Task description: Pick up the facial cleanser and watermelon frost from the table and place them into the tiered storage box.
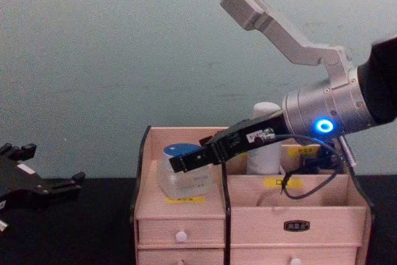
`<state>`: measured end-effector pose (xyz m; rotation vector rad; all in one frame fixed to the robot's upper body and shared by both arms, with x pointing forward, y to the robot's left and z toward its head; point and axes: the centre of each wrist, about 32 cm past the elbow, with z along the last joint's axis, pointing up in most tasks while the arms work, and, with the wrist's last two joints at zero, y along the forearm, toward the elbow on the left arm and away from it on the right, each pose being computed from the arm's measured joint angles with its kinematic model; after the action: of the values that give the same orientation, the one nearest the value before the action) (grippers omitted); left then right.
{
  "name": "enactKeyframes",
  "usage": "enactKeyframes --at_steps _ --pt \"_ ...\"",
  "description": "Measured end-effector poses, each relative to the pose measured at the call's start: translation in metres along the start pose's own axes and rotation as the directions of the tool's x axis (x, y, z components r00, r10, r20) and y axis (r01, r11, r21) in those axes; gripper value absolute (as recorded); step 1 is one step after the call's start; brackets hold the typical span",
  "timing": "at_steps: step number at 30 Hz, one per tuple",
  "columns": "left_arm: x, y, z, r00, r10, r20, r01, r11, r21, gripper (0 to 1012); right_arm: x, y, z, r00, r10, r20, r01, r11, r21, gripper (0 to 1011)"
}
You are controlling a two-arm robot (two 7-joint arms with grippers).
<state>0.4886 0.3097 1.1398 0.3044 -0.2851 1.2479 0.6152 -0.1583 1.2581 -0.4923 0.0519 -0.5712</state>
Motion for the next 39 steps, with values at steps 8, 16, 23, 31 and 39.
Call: enactKeyframes --at_steps 8,16,23,31,39 --pt "0.0 0.0 0.0 1.0 0.0 0.0 0.0 1.0 0.0 1001 0.0 0.0 0.0 1.0 -0.001 0.0 0.001 1.0 0.002 1000" --pt "0.0 0.0 0.0 1.0 0.0 0.0 0.0 1.0 0.0 1001 0.0 0.0 0.0 1.0 0.0 -0.001 0.0 1.0 0.002 1000" --pt "0.0 0.0 0.0 1.0 0.0 0.0 0.0 1.0 0.0 1001 -0.003 -0.01 0.006 1.0 0.002 0.031 -0.004 0.998 0.063 1000" --pt "0.0 0.0 0.0 1.0 0.0 0.0 0.0 1.0 0.0 1001 -0.012 -0.041 0.013 0.996 -0.047 0.081 0.028 0.975 0.219 1000" --pt "0.0 0.0 0.0 1.0 0.0 0.0 0.0 1.0 0.0 1001 -0.04 -0.088 -0.014 0.976 -0.215 0.047 0.185 0.917 0.352 1000"
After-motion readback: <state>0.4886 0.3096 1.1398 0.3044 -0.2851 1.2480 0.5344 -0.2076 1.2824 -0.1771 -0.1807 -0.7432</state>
